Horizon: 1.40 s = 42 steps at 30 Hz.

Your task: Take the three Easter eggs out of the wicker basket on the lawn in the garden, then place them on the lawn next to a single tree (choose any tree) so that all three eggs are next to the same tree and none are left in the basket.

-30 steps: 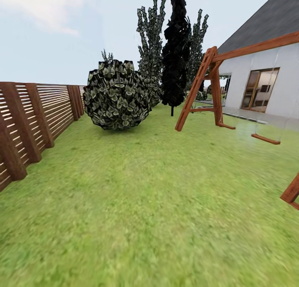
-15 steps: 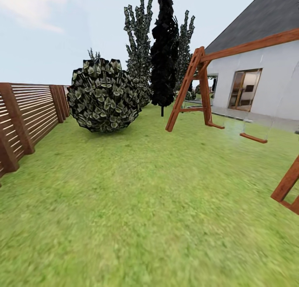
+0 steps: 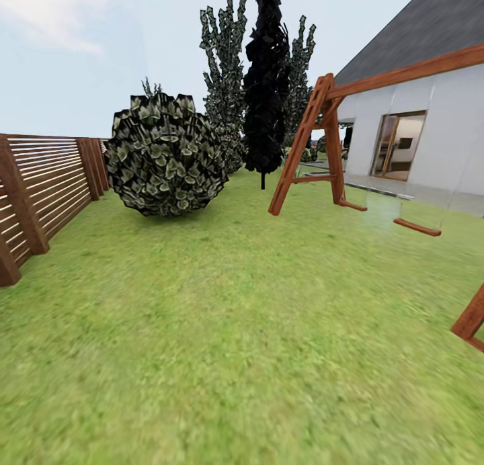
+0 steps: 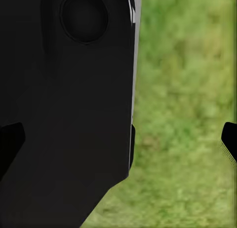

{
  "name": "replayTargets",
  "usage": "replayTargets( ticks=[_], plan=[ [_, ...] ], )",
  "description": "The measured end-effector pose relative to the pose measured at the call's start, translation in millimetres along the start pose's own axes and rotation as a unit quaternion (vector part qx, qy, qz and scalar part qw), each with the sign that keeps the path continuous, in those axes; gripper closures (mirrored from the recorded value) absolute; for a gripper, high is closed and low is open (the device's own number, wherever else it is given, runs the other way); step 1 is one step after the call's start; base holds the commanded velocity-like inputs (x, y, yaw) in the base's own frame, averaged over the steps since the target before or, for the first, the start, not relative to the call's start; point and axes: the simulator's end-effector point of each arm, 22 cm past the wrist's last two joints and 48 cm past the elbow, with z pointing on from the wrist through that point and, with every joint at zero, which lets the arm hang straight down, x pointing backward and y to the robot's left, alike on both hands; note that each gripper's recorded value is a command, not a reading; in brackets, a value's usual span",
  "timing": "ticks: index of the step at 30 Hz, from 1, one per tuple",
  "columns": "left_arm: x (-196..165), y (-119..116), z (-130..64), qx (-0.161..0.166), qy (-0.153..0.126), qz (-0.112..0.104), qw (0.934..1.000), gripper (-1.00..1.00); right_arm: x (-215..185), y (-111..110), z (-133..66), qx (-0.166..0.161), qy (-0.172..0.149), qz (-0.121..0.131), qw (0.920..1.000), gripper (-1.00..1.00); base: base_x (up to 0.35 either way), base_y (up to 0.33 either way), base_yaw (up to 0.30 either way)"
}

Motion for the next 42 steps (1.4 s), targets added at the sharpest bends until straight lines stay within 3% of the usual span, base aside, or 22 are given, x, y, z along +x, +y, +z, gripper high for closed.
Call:
replayTargets(
  ticks=[42],
  plan=[
    [0.0,0.1,0.0,0.000,0.000,0.000,1.0000,-1.00,0.0,-0.3,0.0,0.000,0.000,0.000,1.0000,-1.00,0.318,0.000,0.000]
  ],
)
